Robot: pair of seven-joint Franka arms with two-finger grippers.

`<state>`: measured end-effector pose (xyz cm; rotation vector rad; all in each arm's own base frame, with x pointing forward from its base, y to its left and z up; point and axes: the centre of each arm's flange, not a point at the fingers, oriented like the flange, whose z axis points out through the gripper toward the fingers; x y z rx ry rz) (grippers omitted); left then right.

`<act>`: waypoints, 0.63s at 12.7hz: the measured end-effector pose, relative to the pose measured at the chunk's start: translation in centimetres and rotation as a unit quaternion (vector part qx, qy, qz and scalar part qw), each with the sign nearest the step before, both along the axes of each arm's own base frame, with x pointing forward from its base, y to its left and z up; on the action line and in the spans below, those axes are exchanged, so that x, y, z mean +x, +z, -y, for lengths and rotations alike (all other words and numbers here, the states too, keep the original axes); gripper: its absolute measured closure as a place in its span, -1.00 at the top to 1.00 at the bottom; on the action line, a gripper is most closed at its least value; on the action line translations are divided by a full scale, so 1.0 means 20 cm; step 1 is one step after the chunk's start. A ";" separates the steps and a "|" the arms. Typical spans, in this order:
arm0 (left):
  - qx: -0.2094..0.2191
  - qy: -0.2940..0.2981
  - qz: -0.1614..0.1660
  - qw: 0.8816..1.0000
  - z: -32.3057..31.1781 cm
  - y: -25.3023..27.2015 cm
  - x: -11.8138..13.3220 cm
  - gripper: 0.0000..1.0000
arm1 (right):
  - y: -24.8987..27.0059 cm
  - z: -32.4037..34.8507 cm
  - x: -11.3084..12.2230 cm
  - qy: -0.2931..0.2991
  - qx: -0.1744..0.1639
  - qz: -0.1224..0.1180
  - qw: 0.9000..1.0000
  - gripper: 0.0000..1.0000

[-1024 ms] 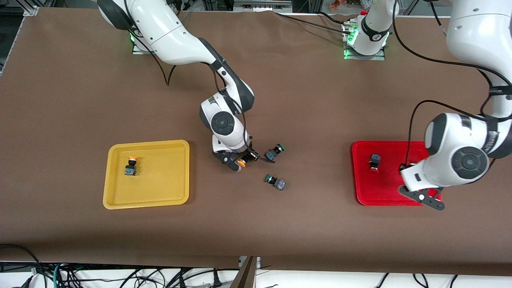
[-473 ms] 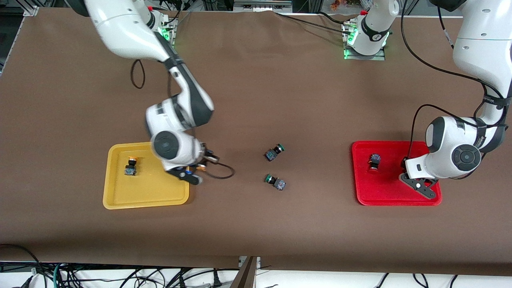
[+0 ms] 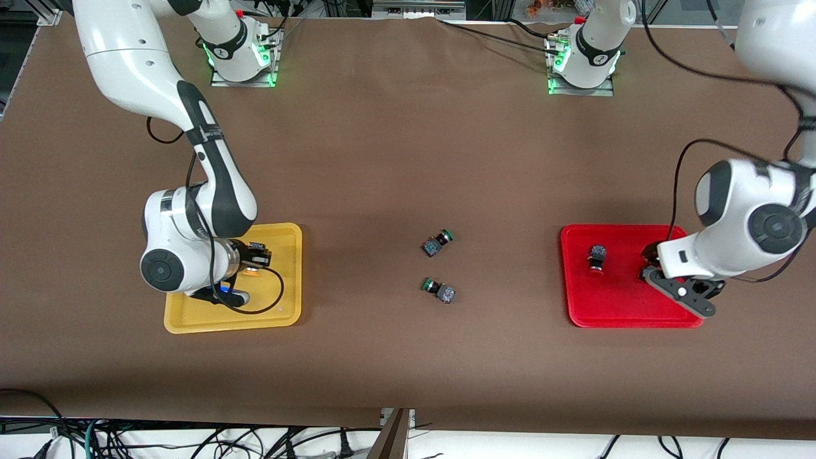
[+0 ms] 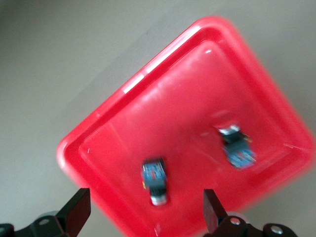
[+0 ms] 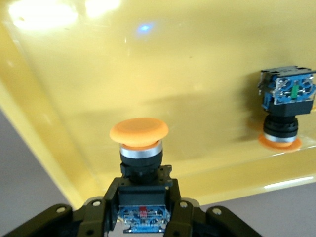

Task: Place red and yellow buttons in trays
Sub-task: 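Release red with the left gripper while the right gripper carries yellow to tray, then release the second yellow button in the yellow tray with the right gripper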

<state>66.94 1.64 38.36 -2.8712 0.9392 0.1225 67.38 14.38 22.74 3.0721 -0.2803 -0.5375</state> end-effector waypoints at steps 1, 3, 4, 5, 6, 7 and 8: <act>-0.005 0.026 -0.009 1.000 0.03 0.22 -0.06 1.00 | -0.04 0.00 -0.01 0.002 -0.001 -0.002 1.000 -0.18; -0.012 0.094 -0.012 0.995 0.05 0.60 -0.19 1.00 | -0.08 -0.01 -0.03 0.004 -0.002 -0.003 1.000 -0.04; -0.012 0.132 -0.014 0.991 0.06 0.73 -0.25 1.00 | -0.07 0.00 -0.02 0.004 -0.002 -0.001 1.000 0.17; -0.013 0.161 -0.021 0.987 0.07 0.83 -0.31 1.00 | -0.05 0.01 -0.01 0.007 -0.001 0.005 1.000 0.39; -0.014 0.182 -0.025 0.983 0.11 0.91 -0.35 1.00 | 0.00 0.02 0.01 0.012 -0.001 0.009 1.000 0.62; -0.015 0.197 -0.026 0.980 0.14 0.95 -0.37 1.00 | 0.07 0.06 0.02 0.021 -0.001 0.005 1.000 0.85; -0.014 0.206 -0.027 0.978 0.15 0.96 -0.38 1.00 | 0.16 0.10 0.04 0.031 0.000 -0.001 1.000 1.00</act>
